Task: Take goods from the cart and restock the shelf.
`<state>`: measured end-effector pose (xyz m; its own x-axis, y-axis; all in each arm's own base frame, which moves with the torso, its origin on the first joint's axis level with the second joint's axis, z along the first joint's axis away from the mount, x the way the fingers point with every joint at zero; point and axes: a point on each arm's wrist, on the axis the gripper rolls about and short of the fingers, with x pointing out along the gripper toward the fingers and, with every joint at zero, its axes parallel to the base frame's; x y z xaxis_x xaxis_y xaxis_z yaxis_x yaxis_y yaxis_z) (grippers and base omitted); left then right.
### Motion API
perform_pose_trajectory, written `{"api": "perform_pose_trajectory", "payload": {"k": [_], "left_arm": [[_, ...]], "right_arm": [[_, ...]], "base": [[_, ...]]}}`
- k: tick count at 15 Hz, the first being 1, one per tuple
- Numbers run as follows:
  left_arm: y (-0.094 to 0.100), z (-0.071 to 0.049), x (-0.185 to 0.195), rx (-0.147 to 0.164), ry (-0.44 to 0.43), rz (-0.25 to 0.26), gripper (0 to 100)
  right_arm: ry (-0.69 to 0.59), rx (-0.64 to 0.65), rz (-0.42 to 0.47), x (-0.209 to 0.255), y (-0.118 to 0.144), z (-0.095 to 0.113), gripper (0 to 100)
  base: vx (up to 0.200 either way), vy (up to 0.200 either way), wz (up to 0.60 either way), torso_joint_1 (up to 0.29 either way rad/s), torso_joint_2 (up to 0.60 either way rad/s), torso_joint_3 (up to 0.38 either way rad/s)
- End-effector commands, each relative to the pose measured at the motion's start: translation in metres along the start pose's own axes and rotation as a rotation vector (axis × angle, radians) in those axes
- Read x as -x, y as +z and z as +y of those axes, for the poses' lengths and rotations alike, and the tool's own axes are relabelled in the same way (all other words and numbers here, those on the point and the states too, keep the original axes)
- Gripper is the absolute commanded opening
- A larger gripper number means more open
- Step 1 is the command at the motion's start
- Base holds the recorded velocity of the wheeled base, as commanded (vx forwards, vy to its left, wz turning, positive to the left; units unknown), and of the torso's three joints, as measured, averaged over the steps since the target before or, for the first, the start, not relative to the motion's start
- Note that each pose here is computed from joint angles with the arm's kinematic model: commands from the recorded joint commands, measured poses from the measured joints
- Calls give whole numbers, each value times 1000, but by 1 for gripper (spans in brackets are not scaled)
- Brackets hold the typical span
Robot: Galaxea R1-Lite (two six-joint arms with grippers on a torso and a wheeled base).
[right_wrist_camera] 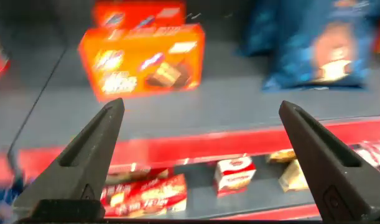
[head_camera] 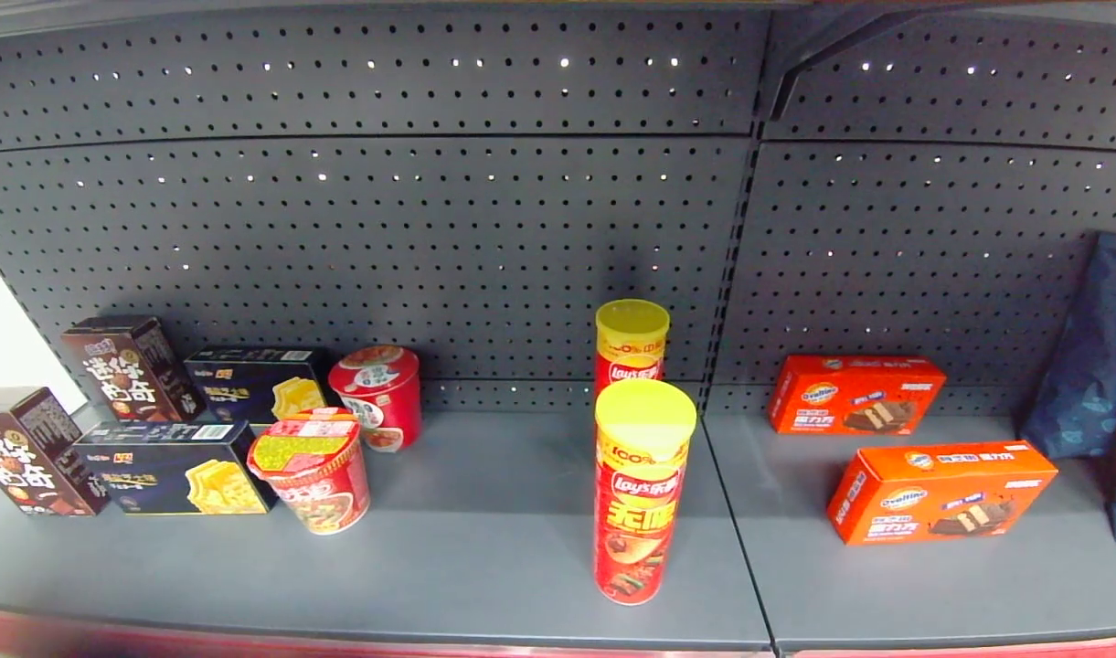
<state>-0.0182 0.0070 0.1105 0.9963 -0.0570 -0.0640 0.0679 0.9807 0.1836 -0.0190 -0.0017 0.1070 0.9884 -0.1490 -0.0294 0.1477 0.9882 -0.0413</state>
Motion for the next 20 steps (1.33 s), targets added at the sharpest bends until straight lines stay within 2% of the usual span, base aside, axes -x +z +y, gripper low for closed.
{"api": "perform_pose_trajectory", "payload": {"k": [1, 2, 3, 4, 5, 6, 8, 10, 12, 13, 14, 16, 17, 18, 19, 20], "left_arm": [[-14, -3, 0, 15, -5, -50, 100], [-21, -5, -5, 21, -2, -81, 100], [-22, -5, -5, 32, -16, -77, 100], [-24, -6, -5, 66, -63, -60, 100], [-26, -8, -5, 86, -115, -51, 100], [-30, -10, -5, 95, -183, -16, 100], [-32, -11, -5, 100, -248, -2, 100], [-32, -11, -5, 109, -262, -2, 100], [-32, -10, -5, 112, -224, 3, 100], [-32, -9, -5, 116, -163, 10, 100], [-32, -9, -5, 133, -133, 13, 100], [-32, -9, -5, 132, -130, 13, 100], [-32, -9, -5, 128, -160, 11, 100], [-32, -11, -5, 140, -225, 6, 100], [-32, -11, -5, 141, -236, 5, 100], [-32, -11, -5, 137, -233, 4, 100]], "right_arm": [[11, -9, -27, -2, -22, 1, 100], [9, -14, -31, -2, -22, 1, 100], [11, -23, -30, -2, -22, 1, 100], [11, -30, -30, -2, -22, 1, 100], [12, -38, -30, -2, -22, 1, 100], [23, -39, -28, -2, -23, 2, 100], [66, -19, -30, -2, -22, 3, 100], [151, 45, -36, -2, -22, 4, 100], [145, 47, -22, -2, -23, 4, 100], [98, 44, -17, -2, -23, 3, 100], [15, 37, -14, -2, -22, 1, 100], [-14, 29, -15, -2, -23, 1, 100], [15, 32, -17, -2, -23, 1, 100], [109, 30, -22, -2, -23, 4, 100], [186, 15, -21, -1, -22, 5, 100], [203, -6, -18, -1, -22, 6, 100]], "base": [[0, 0, 0, 0, 0, 0], [0, 0, 0, 0, 0, 0], [0, 0, 0, 0, 0, 0], [0, 0, 0, 0, 0, 0], [0, 0, 0, 0, 0, 0], [0, 0, 0, 0, 0, 0], [0, 0, 0, 0, 0, 0], [0, 0, 0, 0, 0, 0], [0, 0, 0, 0, 0, 0], [0, 0, 0, 0, 0, 0], [0, 0, 0, 0, 0, 0], [0, 0, 0, 0, 0, 0], [0, 0, 0, 0, 0, 0], [0, 0, 0, 0, 0, 0], [0, 0, 0, 0, 0, 0], [0, 0, 0, 0, 0, 0]]}}
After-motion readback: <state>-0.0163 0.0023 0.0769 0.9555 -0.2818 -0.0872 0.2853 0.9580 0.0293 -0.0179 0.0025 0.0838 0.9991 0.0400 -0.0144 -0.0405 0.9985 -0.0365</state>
